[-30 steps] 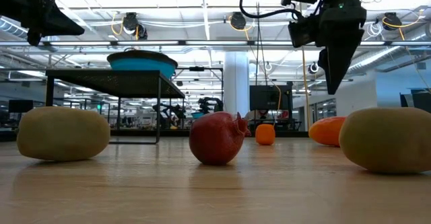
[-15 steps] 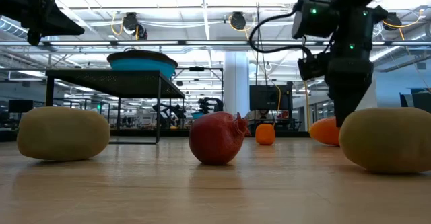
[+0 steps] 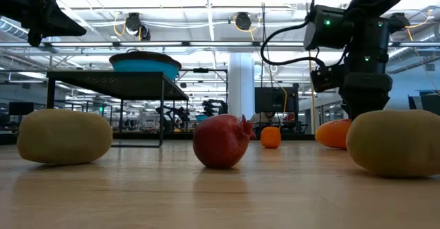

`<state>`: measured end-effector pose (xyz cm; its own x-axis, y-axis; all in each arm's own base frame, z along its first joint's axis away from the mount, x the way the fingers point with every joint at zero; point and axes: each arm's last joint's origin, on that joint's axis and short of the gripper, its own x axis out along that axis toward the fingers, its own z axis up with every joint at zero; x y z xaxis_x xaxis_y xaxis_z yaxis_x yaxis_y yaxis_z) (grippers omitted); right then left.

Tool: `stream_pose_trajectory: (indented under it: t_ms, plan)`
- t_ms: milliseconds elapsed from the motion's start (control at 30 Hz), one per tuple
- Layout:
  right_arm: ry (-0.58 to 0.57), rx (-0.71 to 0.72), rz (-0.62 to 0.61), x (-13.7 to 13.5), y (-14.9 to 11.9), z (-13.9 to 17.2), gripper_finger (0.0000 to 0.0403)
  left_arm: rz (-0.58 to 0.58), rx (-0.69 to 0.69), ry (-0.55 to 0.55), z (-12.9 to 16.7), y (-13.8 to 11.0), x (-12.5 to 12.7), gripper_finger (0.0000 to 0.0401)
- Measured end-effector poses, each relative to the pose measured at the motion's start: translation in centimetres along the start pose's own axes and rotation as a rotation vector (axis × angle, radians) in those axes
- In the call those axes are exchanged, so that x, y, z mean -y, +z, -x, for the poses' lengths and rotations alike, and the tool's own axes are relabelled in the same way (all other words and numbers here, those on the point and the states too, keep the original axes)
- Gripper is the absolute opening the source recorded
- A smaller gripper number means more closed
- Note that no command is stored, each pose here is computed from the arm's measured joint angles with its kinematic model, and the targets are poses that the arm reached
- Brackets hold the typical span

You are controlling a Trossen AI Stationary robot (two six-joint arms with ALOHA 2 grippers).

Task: Pick & Place Fruit
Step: Put the mango into the blue strainer bowl on the shelf

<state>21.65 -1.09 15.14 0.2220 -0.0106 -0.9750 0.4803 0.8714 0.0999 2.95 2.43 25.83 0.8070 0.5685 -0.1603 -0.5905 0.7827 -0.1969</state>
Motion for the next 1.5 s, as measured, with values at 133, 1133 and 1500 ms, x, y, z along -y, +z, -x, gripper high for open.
stream_pose_trajectory:
  t_ms: [133, 1133, 1500]
  plan:
    - [0.002, -0.002, 0.0, 0.0, 0.0, 0.0, 0.0382, 0.0, 0.0, 0.0, 0.0, 0.0, 0.0, 0.0024]
    - [0.168, 0.33, 0.097, -3.6, 7.3, 8.7, 0.0235, 0.169, 0.097, -0.256, 0.2, 1.5, 0.9, 0.0024]
    - [-0.019, 0.75, 0.203, -4.6, 11.1, 14.8, 0.0237, 0.141, 0.321, -0.367, 1.0, 3.9, 1.6, 0.0024]
